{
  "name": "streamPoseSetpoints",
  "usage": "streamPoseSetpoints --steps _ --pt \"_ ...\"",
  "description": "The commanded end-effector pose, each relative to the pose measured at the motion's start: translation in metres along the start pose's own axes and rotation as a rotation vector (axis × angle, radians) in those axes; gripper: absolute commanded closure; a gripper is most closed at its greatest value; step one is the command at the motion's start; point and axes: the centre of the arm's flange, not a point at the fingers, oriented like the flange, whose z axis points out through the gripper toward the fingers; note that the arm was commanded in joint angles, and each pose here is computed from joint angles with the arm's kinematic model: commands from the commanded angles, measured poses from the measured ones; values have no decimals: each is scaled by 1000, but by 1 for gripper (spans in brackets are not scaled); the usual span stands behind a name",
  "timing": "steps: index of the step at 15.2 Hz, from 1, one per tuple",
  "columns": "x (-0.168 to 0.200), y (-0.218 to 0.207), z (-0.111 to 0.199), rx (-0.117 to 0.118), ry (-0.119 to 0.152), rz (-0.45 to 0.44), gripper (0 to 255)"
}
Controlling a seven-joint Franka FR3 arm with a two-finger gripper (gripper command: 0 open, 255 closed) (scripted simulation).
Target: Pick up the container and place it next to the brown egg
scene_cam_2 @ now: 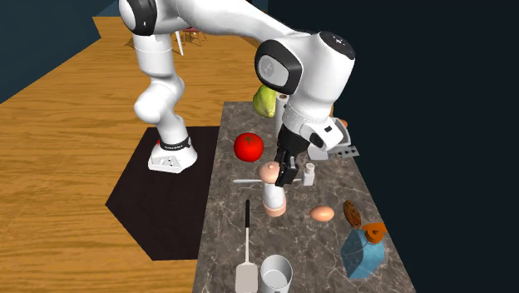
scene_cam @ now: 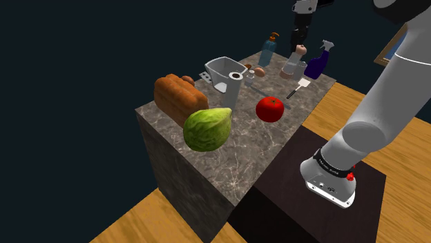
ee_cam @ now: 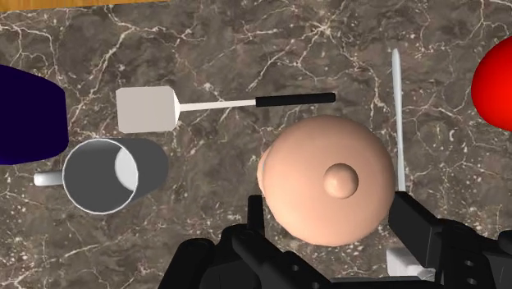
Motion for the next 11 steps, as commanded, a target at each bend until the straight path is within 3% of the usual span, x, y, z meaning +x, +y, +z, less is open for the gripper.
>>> streamPoseSetpoints --steps 1,11 --pt "-3 0 -10 0 0 0 255" --pt "-15 0 -61 0 0 0 255"
